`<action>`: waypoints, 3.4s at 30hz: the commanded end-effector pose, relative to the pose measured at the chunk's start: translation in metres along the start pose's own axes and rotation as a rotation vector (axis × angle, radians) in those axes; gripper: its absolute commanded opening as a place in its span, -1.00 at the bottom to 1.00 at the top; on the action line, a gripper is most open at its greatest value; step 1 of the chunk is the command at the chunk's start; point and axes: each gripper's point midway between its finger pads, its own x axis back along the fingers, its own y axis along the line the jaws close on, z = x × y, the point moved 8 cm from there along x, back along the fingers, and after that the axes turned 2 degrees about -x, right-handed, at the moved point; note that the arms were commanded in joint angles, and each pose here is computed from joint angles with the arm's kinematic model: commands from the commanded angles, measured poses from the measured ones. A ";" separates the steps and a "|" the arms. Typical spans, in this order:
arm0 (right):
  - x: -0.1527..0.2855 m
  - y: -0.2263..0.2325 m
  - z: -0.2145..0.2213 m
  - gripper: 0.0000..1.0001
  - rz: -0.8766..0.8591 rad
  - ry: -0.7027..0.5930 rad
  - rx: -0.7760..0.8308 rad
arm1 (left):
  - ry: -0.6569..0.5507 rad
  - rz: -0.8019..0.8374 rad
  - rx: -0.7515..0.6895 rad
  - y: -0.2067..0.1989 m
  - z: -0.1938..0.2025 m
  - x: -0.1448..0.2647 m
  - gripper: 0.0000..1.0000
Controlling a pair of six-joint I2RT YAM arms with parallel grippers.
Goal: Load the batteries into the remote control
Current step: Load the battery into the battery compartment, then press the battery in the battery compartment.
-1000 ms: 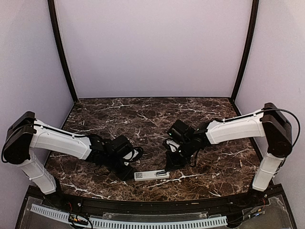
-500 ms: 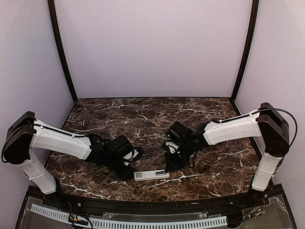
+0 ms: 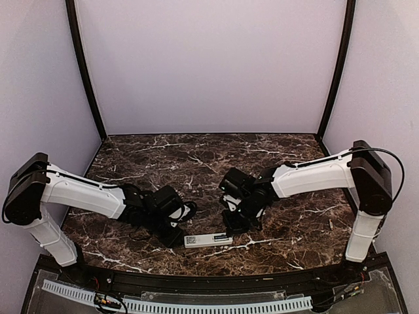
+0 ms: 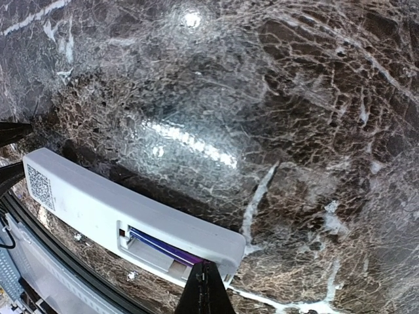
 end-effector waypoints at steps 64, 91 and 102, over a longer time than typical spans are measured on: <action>0.066 0.035 -0.010 -0.22 -0.136 -0.274 1.005 | -0.232 -0.125 0.073 0.009 -0.019 0.060 0.18; -0.004 0.003 -0.015 -0.33 -0.109 -0.035 1.417 | -0.229 -0.202 0.029 0.014 -0.022 0.057 0.22; -0.015 -0.001 -0.018 -0.34 -0.082 -0.007 1.396 | -0.236 -0.246 0.034 0.019 -0.022 0.064 0.24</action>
